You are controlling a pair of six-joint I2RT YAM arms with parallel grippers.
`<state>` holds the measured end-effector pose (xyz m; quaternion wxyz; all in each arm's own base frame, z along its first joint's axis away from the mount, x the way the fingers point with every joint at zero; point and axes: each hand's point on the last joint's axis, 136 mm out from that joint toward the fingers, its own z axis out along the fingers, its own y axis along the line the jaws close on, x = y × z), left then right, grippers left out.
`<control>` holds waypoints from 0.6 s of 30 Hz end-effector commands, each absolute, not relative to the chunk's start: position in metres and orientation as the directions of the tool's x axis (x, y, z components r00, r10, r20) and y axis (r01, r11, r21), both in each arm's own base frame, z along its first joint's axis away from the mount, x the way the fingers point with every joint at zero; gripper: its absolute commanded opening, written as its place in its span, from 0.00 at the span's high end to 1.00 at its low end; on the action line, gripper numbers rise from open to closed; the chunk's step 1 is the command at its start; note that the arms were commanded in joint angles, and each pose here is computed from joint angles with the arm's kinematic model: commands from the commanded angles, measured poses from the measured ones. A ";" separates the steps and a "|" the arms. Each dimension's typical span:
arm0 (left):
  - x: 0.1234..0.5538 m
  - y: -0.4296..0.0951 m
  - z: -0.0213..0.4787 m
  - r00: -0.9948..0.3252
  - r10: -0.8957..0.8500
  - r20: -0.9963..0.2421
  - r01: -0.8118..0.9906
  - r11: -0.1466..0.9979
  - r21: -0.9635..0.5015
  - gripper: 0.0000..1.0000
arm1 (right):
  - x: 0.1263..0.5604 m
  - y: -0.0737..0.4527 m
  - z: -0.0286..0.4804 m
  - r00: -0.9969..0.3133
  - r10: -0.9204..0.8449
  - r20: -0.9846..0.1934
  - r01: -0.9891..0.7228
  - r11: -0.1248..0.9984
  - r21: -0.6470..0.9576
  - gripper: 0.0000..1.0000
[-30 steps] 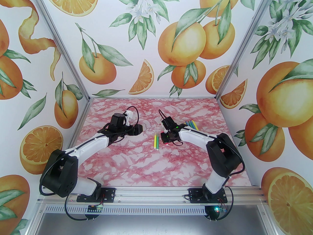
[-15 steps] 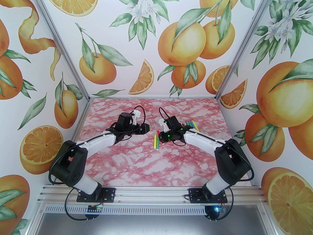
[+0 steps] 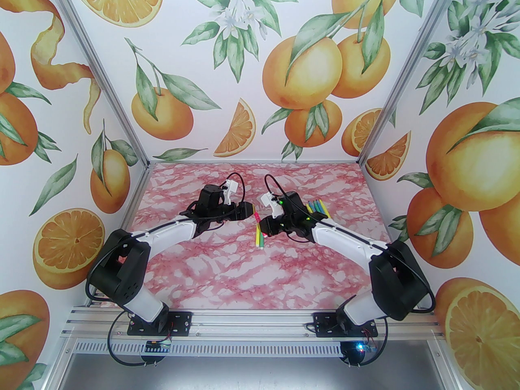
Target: Open the pen caps
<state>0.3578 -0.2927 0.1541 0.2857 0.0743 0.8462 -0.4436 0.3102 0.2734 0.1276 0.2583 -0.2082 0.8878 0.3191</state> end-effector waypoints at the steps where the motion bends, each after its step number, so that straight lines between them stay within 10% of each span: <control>1: 0.363 -0.305 0.177 -0.803 -0.137 -0.581 0.431 0.541 -0.723 0.32 | 0.307 0.281 0.145 -0.741 -0.202 -0.640 -0.586 0.660 0.470 0.92; 18: 0.363 -0.313 0.187 -0.807 -0.149 -0.572 0.444 0.485 -0.753 0.49 | 0.300 0.290 0.156 -0.713 -0.225 -0.664 -0.636 0.606 0.478 0.91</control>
